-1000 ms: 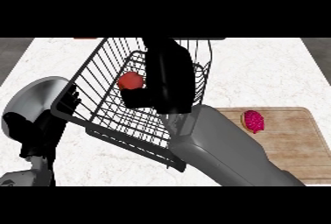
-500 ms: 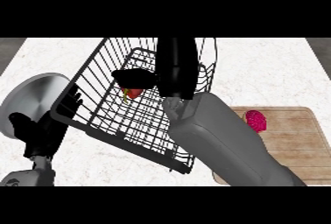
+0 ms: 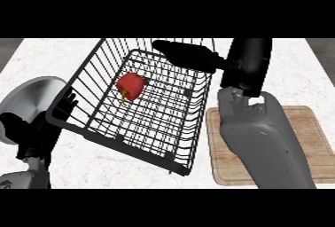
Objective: Pick the bell pepper from the cutting board and place it in the tiered basket
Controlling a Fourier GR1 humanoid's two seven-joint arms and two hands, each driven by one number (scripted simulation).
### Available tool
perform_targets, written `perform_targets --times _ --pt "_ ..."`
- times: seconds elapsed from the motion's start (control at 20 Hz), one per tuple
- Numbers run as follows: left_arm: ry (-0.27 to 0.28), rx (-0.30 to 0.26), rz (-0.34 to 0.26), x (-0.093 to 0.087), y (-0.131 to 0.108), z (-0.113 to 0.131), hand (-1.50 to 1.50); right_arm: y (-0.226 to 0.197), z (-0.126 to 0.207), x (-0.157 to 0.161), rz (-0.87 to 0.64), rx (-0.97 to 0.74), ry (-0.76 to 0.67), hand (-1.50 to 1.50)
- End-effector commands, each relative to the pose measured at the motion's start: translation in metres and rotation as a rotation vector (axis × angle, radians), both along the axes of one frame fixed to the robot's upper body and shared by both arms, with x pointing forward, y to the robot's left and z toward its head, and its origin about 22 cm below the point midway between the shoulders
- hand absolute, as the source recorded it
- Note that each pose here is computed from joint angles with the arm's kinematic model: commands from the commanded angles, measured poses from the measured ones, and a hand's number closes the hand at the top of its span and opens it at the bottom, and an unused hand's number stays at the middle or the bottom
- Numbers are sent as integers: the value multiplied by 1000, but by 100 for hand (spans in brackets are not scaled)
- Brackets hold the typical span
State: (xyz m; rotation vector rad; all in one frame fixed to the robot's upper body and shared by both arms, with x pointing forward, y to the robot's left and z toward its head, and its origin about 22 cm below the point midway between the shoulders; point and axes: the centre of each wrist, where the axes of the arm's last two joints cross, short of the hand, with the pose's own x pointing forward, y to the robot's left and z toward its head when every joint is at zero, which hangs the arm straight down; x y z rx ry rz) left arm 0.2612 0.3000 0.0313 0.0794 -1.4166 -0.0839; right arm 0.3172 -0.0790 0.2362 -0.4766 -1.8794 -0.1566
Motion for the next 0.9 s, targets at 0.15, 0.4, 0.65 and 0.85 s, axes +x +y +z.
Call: perform_targets --times 0.15,0.4,0.65,0.85 --pt "3 -3 -4 -18 -3 6 0 -94 14 -24 -160 86 -25 -150" --pt "0 2 5 -7 3 -2 0 -155 21 -67 -171 85 -57 -150" --pt "3 3 -7 -20 -2 -7 0 -213 29 -89 -181 76 -42 -150" --pt "-2 7 -3 -6 -6 -4 0 -263 31 -107 -188 51 -61 -150"
